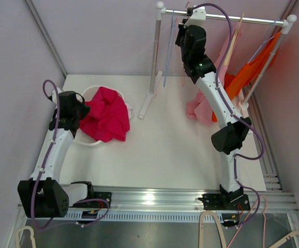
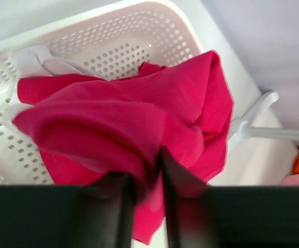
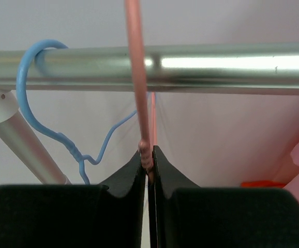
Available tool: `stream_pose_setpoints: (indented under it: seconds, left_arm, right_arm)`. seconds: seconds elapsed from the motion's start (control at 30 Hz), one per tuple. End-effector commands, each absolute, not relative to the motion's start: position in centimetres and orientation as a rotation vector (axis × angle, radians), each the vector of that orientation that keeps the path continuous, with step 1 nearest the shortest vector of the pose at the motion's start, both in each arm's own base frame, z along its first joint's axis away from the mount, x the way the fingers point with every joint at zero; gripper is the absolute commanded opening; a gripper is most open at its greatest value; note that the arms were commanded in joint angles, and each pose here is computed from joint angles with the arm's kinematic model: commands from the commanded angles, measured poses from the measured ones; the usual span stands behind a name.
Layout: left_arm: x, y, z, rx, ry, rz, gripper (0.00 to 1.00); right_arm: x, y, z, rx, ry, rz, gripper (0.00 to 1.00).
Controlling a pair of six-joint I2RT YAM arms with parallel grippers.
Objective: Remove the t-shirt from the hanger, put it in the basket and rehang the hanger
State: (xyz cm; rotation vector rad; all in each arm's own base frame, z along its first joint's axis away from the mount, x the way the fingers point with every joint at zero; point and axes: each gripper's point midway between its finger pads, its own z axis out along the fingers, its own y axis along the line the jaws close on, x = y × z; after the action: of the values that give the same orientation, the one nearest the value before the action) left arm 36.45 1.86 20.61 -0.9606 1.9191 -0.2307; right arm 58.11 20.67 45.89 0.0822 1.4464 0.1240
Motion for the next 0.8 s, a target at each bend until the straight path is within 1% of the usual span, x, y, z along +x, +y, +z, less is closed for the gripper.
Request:
stream_pose_setpoints:
  seconds: [0.0, 0.03, 0.07, 0.1, 0.13, 0.17, 0.2, 0.23, 0.27, 0.3, 0.33, 0.37, 0.47, 0.57, 0.6, 0.63, 0.67, 0.7, 0.73, 0.77]
  left_arm:
    - [36.3, 2.9, 22.6, -0.985, 1.812, -0.243, 0.32]
    - [36.3, 3.0, 22.9, -0.981, 1.799, -0.253, 0.46]
    - [36.3, 3.7, 23.0, -0.994, 1.786, -0.252, 0.46]
    - [36.6, 3.6, 23.3, -0.992, 1.785, -0.28, 0.51]
    - [36.8, 3.8, 22.9, -1.002, 1.798, -0.288, 0.59]
    - [37.2, 4.6, 23.8, -1.014, 1.774, -0.297, 0.64]
    - [37.5, 4.4, 23.6, -1.01, 1.792, -0.327, 0.71]
    - [37.9, 4.5, 22.4, -1.025, 1.835, -0.322, 0.81]
    - [38.5, 4.8, 22.9, -1.03, 1.835, -0.329, 0.91]
    - [39.1, 4.5, 23.5, -1.015, 1.85, -0.357, 0.99]
    - [39.0, 4.3, 22.7, -1.017, 1.9, -0.351, 0.99]
    - [39.7, 4.5, 23.0, -1.016, 1.919, -0.341, 1.0]
    - [39.8, 4.1, 26.2, -0.94, 1.887, -0.359, 1.0]
    - [38.9, 5.4, 29.4, -0.883, 1.798, -0.275, 0.99]
    - [38.3, 5.5, 30.5, -0.865, 1.781, -0.26, 0.99]
    - [38.2, 5.8, 32.9, -0.833, 1.75, -0.24, 0.99]
    - [37.4, 5.8, 32.1, -0.85, 1.811, -0.217, 1.0]
    - [37.7, 5.9, 34.2, -0.83, 1.798, -0.212, 0.99]
    - [37.4, 5.8, 32.9, -0.851, 1.848, -0.199, 1.0]
    - [37.3, 5.9, 33.8, -0.858, 1.84, -0.198, 1.0]
  right_arm:
    - [57.0, 20.3, 48.1, 0.109, 1.402, 0.138, 0.13]
    - [57.0, 20.3, 48.0, 0.108, 1.404, 0.139, 0.14]
    - [57.0, 20.3, 48.0, 0.107, 1.404, 0.138, 0.14]
    - [56.9, 20.3, 48.1, 0.105, 1.405, 0.136, 0.17]
    - [56.9, 20.1, 48.4, 0.109, 1.4, 0.14, 0.17]
    - [56.8, 20.3, 48.6, 0.103, 1.394, 0.149, 0.17]
    - [56.8, 20.1, 48.9, 0.107, 1.387, 0.149, 0.17]
    - [56.8, 19.9, 48.9, 0.108, 1.385, 0.145, 0.17]
    - [56.6, 19.8, 49.6, 0.11, 1.372, 0.15, 0.17]
    - [56.6, 19.7, 49.5, 0.108, 1.382, 0.147, 0.24]
    - [56.5, 19.7, 49.6, 0.108, 1.385, 0.144, 0.3]
    - [56.4, 19.5, 49.8, 0.109, 1.384, 0.138, 0.41]
    - [55.0, 18.3, 51.2, 0.131, 1.371, 0.123, 0.44]
    - [52.8, 17.1, 53.0, 0.14, 1.357, 0.126, 0.56]
    - [52.3, 16.8, 52.7, 0.142, 1.375, 0.123, 0.6]
    - [51.2, 16.1, 53.8, 0.149, 1.369, 0.127, 0.61]
    - [50.6, 15.9, 53.9, 0.147, 1.382, 0.129, 0.61]
    - [49.6, 15.4, 53.9, 0.148, 1.416, 0.128, 0.62]
    - [49.5, 15.3, 52.9, 0.151, 1.451, 0.113, 0.62]
    - [48.4, 14.6, 53.5, 0.162, 1.454, 0.111, 0.63]
